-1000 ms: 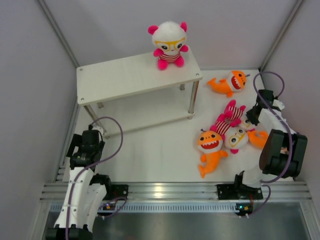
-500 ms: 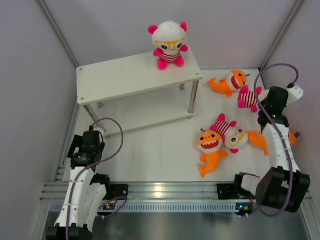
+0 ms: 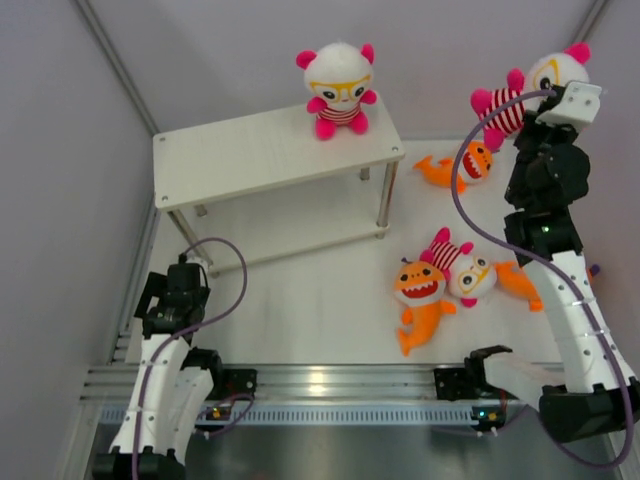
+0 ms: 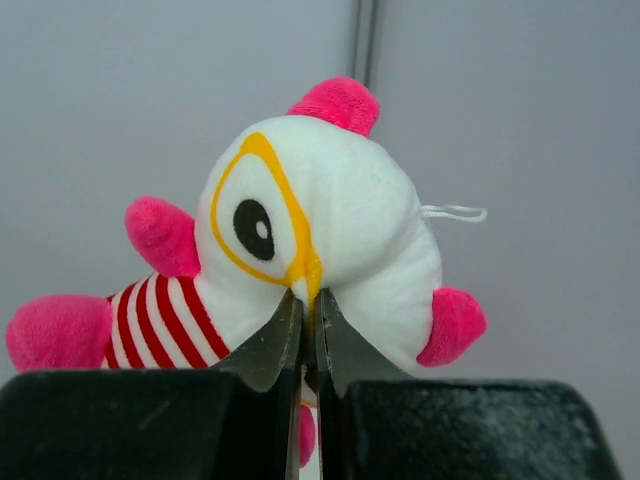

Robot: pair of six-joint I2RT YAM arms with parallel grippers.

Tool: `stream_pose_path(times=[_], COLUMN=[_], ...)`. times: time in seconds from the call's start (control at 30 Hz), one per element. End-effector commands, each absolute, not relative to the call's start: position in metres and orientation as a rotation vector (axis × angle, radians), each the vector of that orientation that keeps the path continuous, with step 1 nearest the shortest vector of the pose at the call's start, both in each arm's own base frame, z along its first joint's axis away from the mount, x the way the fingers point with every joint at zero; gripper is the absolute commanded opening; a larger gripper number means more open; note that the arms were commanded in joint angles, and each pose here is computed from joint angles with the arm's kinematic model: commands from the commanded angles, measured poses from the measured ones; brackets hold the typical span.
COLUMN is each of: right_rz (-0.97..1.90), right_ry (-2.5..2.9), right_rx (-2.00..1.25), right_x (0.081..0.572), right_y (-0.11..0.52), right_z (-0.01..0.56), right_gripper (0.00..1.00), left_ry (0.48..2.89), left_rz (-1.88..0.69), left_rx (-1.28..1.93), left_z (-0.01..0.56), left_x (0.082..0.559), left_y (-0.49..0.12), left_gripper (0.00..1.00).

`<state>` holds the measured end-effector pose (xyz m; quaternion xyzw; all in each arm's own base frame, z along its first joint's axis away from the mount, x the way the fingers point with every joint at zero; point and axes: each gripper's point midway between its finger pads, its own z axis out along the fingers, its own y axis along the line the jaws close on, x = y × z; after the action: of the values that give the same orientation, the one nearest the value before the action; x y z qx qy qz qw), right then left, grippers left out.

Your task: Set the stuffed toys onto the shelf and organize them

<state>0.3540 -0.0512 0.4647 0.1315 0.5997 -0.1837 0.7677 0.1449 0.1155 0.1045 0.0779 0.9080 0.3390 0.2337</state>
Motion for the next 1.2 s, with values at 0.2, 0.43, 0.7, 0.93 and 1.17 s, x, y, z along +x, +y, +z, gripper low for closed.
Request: stream_pose_path(times=[0.2, 0.43, 0.7, 0.93, 1.17], right_rz=[-0.454, -0.373, -0.249, -0.103, -0.078], right_ry=[0.879, 0.708, 0.501, 0.433, 0.448], right_rx=[-0.070, -0.296, -0.432, -0.541, -0.612], right_x=[0.289, 0.258, 0.225, 0.221, 0.240], right_y=[0.052, 0.162, 0.243, 0.306, 0.360], right_z=[0.648, 0.702, 0.719, 0.695, 0.644], right_gripper=[0.00, 0.00, 0.00, 0.00, 0.00], left_ry=[2.503, 2.504, 2.510, 2.513, 2.517], left_rz=[0.971, 0.972, 0.971, 0.980, 0.980], left_rx=[0.158, 0.154, 0.160, 0.155, 0.155], left_z=[0.096, 0.097, 0.095, 0.094, 0.093], left_x=[0.136, 0.137, 0.135, 0.134, 0.134], left_y=[0.120, 0.120, 0.120, 0.121, 0.121], left_gripper=[0.98, 0.98, 0.98, 0.98, 0.98])
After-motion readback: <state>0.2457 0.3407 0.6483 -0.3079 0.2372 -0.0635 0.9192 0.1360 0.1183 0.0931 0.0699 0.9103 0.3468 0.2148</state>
